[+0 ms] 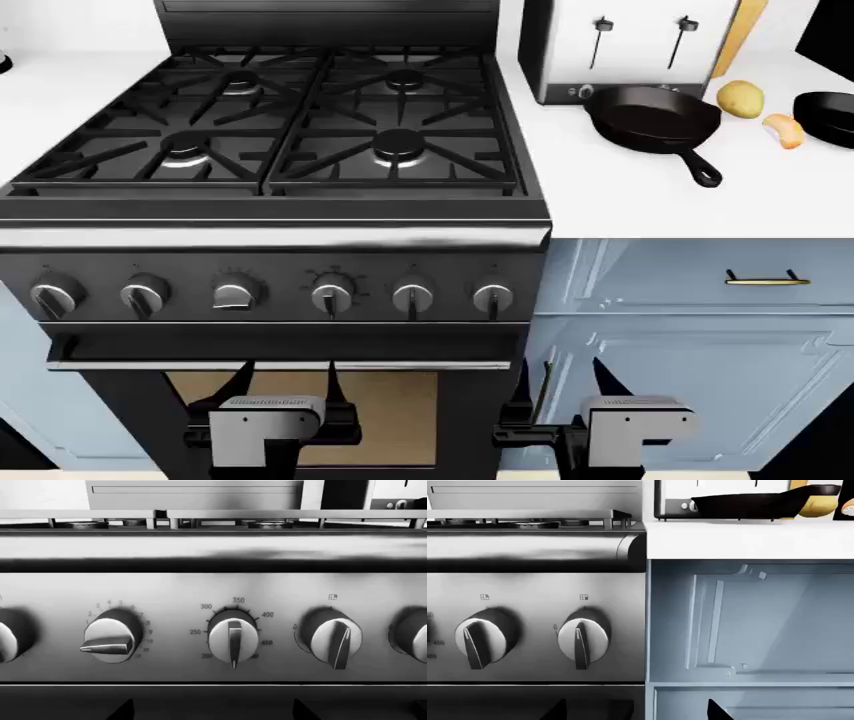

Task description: Place both pans onto different burners. Then place the potato and the sushi on different pans.

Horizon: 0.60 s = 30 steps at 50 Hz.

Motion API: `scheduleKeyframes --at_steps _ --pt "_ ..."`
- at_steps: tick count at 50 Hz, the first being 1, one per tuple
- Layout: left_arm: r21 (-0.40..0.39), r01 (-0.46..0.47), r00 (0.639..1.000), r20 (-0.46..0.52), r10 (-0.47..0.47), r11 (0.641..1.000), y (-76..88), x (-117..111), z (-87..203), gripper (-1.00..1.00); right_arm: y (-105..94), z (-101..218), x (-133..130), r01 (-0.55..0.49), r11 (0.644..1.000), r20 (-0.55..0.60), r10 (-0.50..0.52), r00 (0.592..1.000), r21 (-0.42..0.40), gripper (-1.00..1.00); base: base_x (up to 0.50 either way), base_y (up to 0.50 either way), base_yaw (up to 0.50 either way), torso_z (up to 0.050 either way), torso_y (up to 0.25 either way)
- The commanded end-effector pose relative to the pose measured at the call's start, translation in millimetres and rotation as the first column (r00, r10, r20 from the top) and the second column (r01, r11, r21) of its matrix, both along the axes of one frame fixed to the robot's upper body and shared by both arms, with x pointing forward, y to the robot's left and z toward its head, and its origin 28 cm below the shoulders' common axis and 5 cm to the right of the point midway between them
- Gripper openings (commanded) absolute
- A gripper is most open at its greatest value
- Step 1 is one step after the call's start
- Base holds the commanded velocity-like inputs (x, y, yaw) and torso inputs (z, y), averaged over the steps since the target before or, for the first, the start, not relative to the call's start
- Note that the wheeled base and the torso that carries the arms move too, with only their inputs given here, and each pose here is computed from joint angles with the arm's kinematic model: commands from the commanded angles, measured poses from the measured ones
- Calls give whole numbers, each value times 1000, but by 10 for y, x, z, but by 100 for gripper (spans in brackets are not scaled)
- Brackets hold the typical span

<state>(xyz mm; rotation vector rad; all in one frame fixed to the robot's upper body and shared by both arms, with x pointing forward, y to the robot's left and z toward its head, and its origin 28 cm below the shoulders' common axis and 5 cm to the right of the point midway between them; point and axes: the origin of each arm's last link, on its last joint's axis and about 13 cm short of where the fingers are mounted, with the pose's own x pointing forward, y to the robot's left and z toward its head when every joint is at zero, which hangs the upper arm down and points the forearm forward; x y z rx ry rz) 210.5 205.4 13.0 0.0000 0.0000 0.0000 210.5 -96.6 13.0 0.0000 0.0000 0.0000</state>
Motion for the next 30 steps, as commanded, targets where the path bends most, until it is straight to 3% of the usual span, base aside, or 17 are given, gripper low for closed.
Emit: scheduleKeyframes --at_steps 1,21,30 --pt "1 0 1000 -1 0 1000 0 -1 -1 100 4 -2 2 1 1000 -3 -1 1000 -3 100 0 0 0 0 0" --pt "9 -5 1000 -10 5 1000 1 -12 -6 100 16 -14 15 5 1000 -10 -5 1000 -12 100 0 -2 0 0 0" --pt "10 -7 1000 -12 7 1000 -1 -11 -8 100 14 -17 19 7 1000 -11 -8 1000 -16 100 0 -179 0 0 0"
